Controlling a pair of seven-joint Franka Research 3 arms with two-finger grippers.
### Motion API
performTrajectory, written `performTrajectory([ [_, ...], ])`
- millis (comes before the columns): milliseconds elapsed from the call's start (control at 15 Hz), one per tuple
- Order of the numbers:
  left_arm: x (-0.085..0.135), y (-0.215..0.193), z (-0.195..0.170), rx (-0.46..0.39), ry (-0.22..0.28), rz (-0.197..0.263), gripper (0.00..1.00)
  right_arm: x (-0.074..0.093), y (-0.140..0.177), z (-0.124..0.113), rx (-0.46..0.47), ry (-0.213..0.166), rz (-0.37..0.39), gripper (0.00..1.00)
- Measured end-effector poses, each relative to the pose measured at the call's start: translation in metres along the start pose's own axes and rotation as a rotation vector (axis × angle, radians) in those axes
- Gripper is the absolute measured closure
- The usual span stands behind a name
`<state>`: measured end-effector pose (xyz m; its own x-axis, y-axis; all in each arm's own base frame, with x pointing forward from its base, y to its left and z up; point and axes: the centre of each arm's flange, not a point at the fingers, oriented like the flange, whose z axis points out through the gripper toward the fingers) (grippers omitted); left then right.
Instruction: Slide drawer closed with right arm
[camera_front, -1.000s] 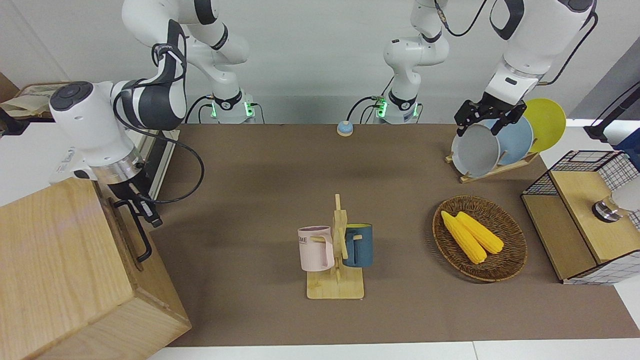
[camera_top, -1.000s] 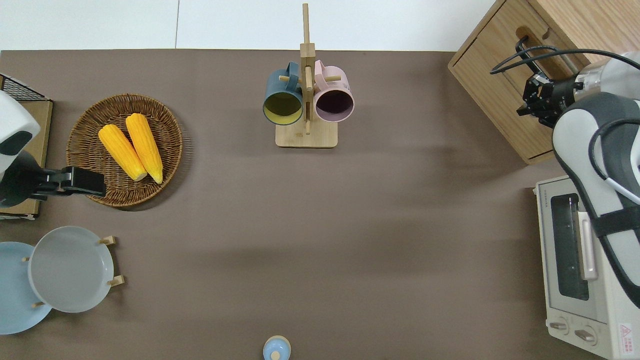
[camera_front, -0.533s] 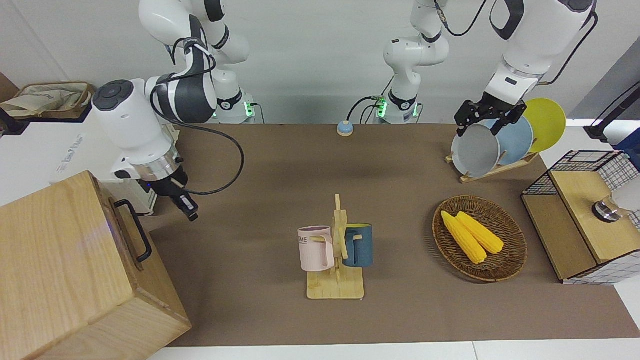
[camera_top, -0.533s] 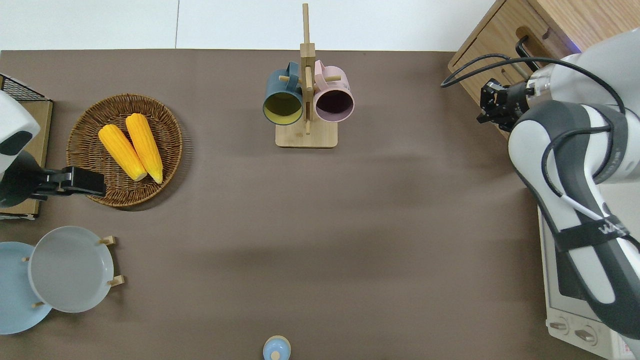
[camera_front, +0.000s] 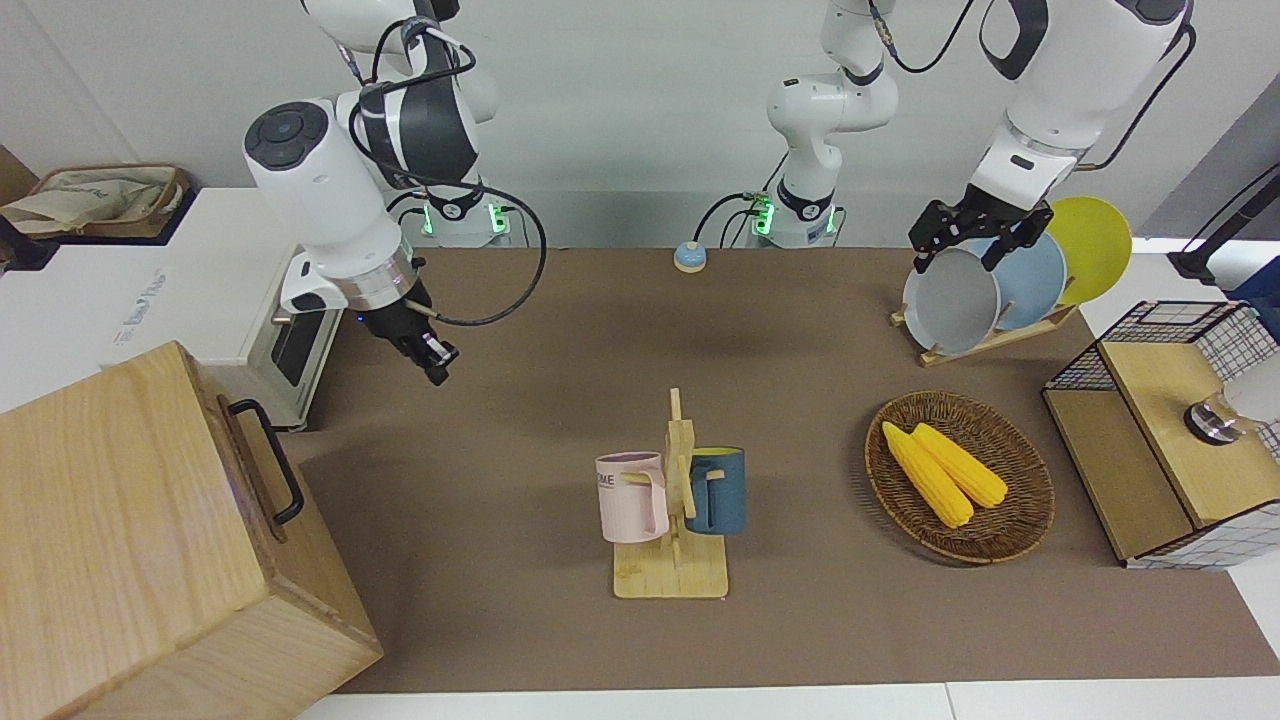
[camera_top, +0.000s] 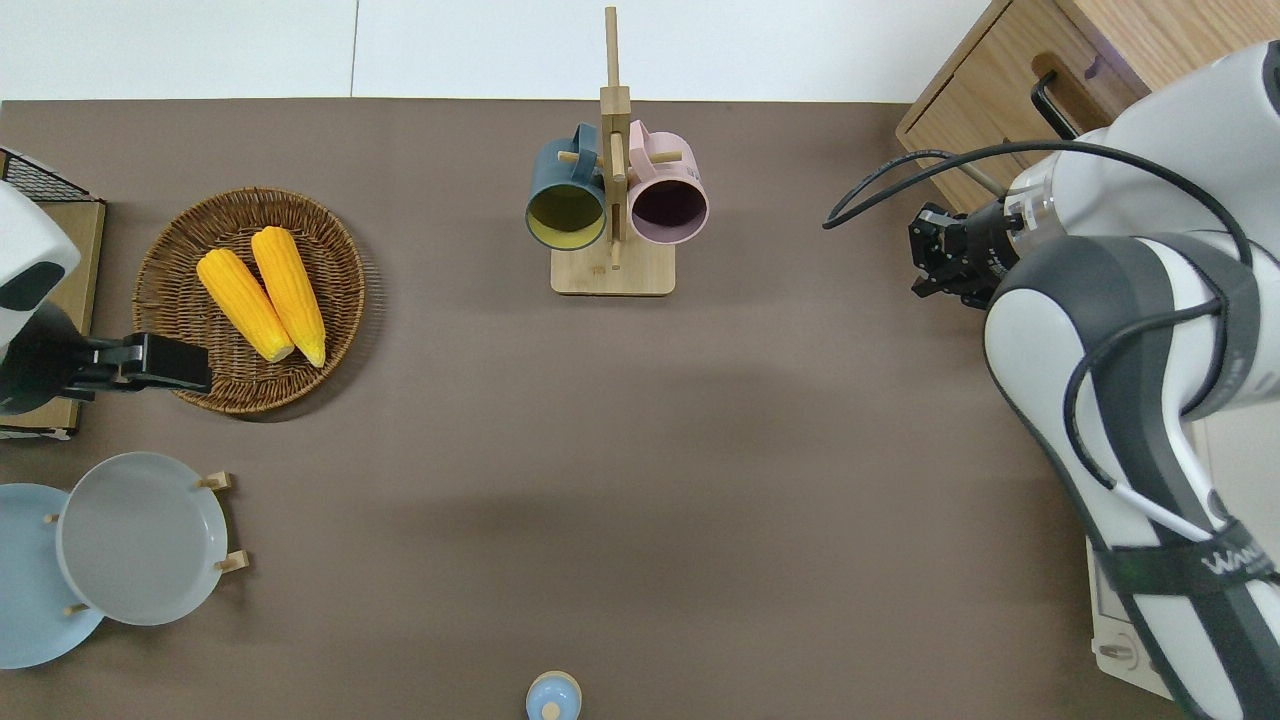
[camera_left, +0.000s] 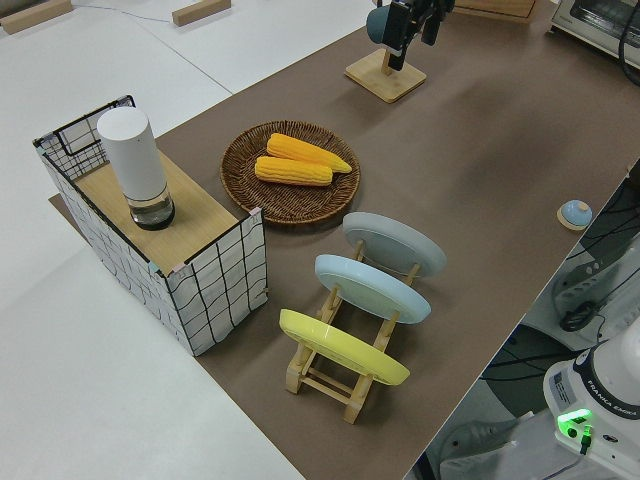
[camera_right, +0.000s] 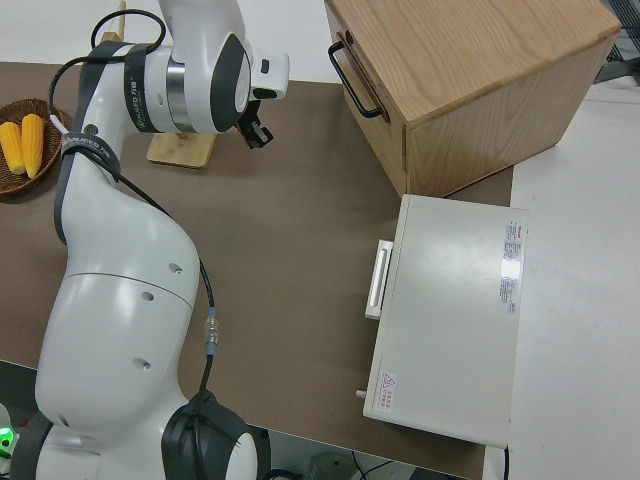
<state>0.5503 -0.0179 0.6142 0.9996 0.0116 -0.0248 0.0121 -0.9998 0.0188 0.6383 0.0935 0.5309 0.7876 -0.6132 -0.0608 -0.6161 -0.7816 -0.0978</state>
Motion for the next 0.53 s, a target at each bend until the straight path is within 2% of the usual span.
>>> performTrajectory([
  [200,0.0,0.0,0.0,0.0,0.0,0.0,0.0,-0.021,0.007,-0.018,-0.015,-0.018,-0.102,0.99],
  [533,0.0,0.0,0.0,0.0,0.0,0.0,0.0,-0.033,0.046,-0.041,-0.078,-0.011,-0.309,0.99],
])
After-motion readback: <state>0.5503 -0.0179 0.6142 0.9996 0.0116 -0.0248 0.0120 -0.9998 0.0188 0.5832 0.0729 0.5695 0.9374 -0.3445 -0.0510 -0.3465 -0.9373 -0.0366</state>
